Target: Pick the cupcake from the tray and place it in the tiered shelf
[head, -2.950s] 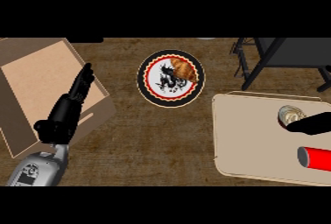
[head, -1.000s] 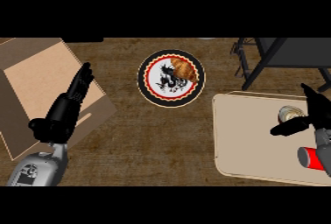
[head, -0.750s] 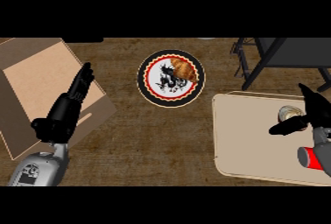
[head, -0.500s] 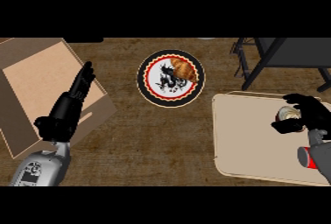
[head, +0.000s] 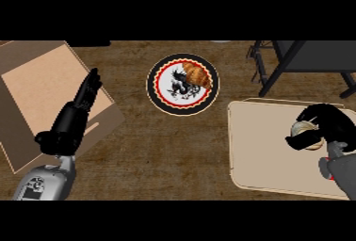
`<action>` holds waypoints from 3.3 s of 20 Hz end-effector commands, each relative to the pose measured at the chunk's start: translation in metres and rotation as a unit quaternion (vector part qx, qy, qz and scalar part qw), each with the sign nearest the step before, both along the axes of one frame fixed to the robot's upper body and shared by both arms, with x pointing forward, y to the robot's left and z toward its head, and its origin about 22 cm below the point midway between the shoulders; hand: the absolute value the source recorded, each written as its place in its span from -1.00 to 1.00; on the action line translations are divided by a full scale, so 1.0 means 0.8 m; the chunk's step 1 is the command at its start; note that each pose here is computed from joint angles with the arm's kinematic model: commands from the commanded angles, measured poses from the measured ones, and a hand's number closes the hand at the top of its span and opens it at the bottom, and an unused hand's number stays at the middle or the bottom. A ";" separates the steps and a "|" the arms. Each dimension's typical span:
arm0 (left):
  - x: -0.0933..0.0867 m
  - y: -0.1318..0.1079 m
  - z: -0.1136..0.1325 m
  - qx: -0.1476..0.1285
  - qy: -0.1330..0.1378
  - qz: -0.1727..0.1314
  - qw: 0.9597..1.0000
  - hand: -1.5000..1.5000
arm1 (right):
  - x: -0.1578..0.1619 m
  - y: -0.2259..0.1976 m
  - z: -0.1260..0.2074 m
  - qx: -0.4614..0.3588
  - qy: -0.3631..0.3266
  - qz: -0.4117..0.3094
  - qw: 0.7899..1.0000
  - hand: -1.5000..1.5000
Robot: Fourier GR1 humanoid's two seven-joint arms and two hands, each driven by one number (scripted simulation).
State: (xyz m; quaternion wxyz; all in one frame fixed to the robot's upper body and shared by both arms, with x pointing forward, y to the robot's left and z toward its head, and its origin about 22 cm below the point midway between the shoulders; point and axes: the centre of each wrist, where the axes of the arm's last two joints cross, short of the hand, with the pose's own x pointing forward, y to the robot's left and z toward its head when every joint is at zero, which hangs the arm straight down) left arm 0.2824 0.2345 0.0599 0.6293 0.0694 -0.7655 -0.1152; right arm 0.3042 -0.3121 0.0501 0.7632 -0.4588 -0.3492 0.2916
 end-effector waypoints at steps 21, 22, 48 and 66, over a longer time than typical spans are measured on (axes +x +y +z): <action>-0.015 -0.017 -0.047 -0.002 0.085 0.009 0.996 0.00 | -0.085 0.242 0.149 0.186 -0.294 0.181 0.920 1.00; -0.018 0.008 -0.046 -0.008 0.093 0.012 0.996 0.00 | -0.105 0.248 0.169 0.189 -0.300 0.173 0.919 1.00; 0.005 -0.007 -0.041 -0.008 0.086 -0.006 0.996 0.00 | -0.022 0.144 0.349 0.009 -0.452 0.012 0.892 1.00; -0.005 -0.013 -0.046 -0.010 0.087 -0.018 0.996 0.00 | 0.057 0.078 0.362 -0.094 -0.463 -0.005 0.881 1.00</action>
